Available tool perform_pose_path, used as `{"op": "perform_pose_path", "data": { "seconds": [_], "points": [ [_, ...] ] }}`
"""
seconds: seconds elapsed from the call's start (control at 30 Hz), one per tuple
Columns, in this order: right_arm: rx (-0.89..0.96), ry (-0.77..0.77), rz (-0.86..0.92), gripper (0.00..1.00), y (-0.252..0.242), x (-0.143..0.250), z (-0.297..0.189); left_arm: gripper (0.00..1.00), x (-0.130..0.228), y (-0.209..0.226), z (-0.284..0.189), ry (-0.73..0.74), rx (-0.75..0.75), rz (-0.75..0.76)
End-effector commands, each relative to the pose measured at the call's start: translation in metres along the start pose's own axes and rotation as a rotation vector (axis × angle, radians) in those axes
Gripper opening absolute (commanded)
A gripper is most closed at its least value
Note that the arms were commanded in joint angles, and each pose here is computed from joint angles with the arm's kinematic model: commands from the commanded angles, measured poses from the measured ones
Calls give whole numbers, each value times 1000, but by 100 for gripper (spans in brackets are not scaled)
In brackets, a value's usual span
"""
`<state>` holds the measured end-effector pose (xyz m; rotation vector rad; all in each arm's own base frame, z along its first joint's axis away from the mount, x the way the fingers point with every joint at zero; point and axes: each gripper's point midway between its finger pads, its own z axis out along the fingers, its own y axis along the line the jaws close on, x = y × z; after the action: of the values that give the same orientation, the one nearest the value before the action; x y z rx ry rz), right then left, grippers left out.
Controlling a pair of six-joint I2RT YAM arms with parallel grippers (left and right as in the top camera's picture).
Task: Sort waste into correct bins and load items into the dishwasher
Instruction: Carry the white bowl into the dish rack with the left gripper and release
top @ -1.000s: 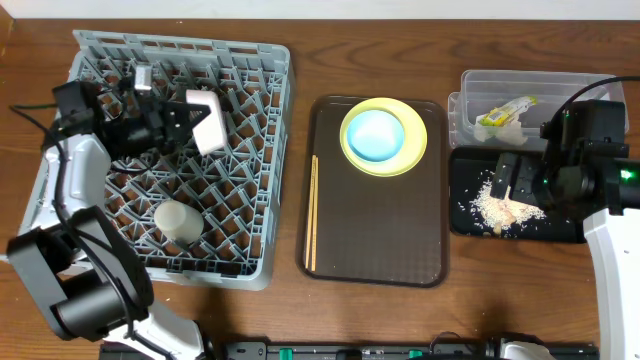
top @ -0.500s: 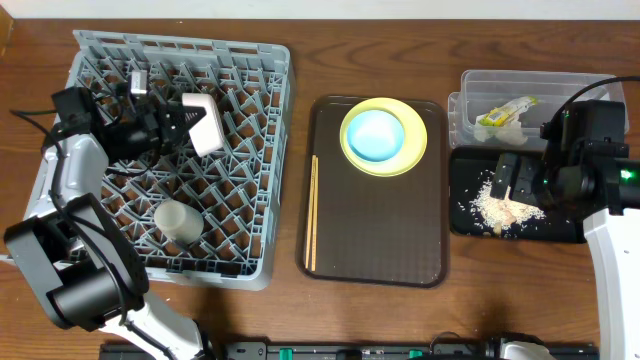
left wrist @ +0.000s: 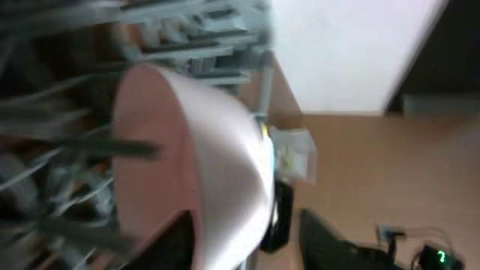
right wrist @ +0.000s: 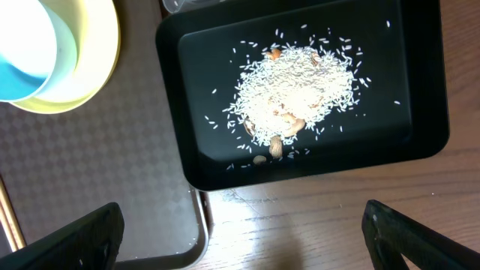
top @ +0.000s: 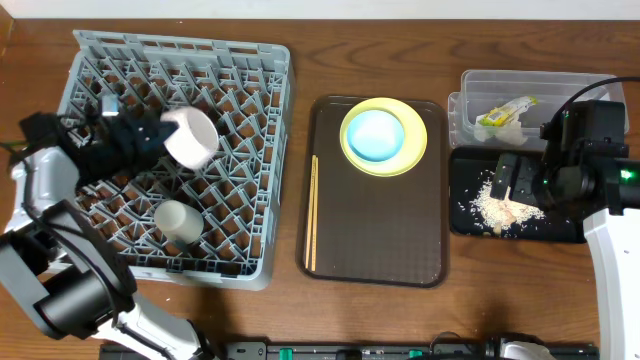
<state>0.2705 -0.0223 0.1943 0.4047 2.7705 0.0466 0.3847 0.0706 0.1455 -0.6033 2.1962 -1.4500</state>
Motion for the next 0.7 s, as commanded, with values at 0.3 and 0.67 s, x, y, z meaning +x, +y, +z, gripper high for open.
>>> {"op": "perform_pose_path", "data": {
  "seconds": [0.3,0.67],
  "points": [
    [4,-15,11,99,-1,-3,-4,69,-4,14,-36,-78,-92,-59],
    [3,-19,11,99,-1,-4,-4,86,20,-59,-43,-151,-393,250]
  ]
}}
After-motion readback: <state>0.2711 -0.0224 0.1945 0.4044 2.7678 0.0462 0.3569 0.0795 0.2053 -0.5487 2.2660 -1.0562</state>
